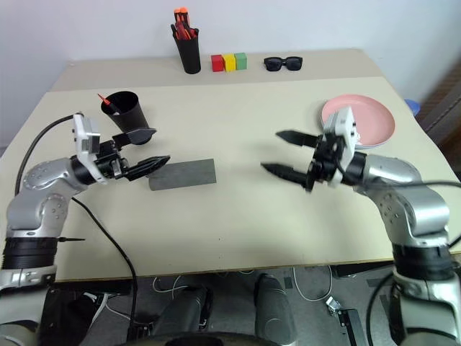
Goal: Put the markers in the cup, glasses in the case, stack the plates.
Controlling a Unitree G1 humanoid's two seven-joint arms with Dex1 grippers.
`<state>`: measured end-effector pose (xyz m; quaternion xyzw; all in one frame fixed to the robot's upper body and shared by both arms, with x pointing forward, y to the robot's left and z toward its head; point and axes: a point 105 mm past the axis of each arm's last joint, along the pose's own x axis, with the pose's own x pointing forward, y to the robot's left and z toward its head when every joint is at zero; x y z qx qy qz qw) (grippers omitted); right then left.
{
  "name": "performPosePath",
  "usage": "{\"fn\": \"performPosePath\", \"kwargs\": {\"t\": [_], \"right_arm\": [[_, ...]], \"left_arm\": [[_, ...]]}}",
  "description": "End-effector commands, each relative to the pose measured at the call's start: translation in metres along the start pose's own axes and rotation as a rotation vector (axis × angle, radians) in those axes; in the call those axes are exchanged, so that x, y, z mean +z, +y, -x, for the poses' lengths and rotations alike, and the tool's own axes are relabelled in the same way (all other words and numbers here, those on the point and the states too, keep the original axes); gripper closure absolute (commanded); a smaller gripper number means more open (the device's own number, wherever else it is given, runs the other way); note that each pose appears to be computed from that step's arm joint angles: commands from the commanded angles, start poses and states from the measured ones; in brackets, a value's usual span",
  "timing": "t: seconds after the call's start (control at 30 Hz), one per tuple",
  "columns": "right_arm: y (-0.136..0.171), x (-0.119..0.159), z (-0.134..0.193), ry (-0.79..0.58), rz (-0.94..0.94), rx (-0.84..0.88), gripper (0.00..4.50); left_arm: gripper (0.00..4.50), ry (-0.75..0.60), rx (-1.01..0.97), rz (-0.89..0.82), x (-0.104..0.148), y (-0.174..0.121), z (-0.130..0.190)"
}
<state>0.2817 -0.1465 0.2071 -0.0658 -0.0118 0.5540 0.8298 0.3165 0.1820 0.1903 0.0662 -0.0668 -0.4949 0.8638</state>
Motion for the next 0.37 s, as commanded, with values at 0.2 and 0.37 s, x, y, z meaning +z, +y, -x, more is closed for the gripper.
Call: {"fn": "performPosePath", "kwargs": {"t": [0.2,0.37], "right_arm": [[-0.002,-0.001,0.0,0.068,0.153,0.023,0.03],[-0.002,-0.023,0.011,0.111,0.152,0.018,0.03]], "left_arm": [[0.0,-0.019,0.084,-0.133,0.003,0.01,0.016],[0.0,-0.017,0.186,-0.159,-0.002,0.006,0.038]]}}
